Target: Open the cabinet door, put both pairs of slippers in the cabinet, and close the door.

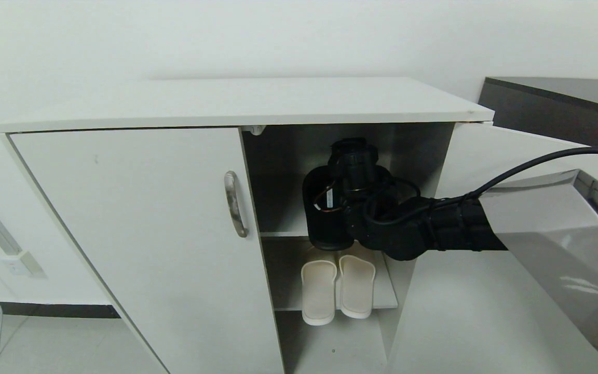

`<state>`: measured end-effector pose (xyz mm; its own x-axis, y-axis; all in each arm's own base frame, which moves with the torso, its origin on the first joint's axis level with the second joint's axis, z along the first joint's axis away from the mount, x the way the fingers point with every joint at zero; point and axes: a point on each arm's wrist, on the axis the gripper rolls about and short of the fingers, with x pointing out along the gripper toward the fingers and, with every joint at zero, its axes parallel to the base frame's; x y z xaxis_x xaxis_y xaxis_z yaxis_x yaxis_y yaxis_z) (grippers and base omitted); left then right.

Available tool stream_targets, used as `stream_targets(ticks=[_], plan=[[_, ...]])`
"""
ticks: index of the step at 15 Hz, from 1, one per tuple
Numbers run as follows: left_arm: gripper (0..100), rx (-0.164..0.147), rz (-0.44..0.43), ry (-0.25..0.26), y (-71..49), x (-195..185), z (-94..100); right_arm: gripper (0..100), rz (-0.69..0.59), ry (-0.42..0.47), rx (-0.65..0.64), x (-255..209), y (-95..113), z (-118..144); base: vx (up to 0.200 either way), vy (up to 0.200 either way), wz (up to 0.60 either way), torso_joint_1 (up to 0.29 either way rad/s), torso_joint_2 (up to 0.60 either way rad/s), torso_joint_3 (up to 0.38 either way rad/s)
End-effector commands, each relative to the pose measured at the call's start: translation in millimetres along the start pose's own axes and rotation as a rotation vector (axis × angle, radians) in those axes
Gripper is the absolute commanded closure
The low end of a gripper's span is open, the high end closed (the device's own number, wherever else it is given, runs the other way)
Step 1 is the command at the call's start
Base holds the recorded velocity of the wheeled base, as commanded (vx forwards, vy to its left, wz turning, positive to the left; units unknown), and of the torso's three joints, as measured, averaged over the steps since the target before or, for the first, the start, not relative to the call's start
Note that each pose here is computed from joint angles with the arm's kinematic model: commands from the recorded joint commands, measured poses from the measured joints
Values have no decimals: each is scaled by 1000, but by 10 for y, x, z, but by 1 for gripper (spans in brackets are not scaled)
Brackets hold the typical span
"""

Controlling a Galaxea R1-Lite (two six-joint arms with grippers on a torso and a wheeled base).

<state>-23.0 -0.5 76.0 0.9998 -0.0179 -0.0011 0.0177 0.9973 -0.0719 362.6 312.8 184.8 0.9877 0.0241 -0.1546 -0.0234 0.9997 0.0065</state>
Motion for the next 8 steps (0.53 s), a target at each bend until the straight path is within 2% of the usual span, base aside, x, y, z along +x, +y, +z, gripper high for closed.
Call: stream_targets(ticks=[1,4,5,8], plan=[[100,0,1,-1,0,0,0,100,-4,6,-5,25,7,-41,0,0,0,0,0,0],[100,-2,0,1,0,1,1,100,-5,16,-9,63,28,-118,0,0,0,0,0,0],[100,-2,1,0,0,0,-1,0,-5,18,-9,63,28,-119,0,0,0,0,0,0],[100,-2,1,2,0,1,-1,0,-2,12,-3,-27,8,-51,0,0,0,0,0,0]])
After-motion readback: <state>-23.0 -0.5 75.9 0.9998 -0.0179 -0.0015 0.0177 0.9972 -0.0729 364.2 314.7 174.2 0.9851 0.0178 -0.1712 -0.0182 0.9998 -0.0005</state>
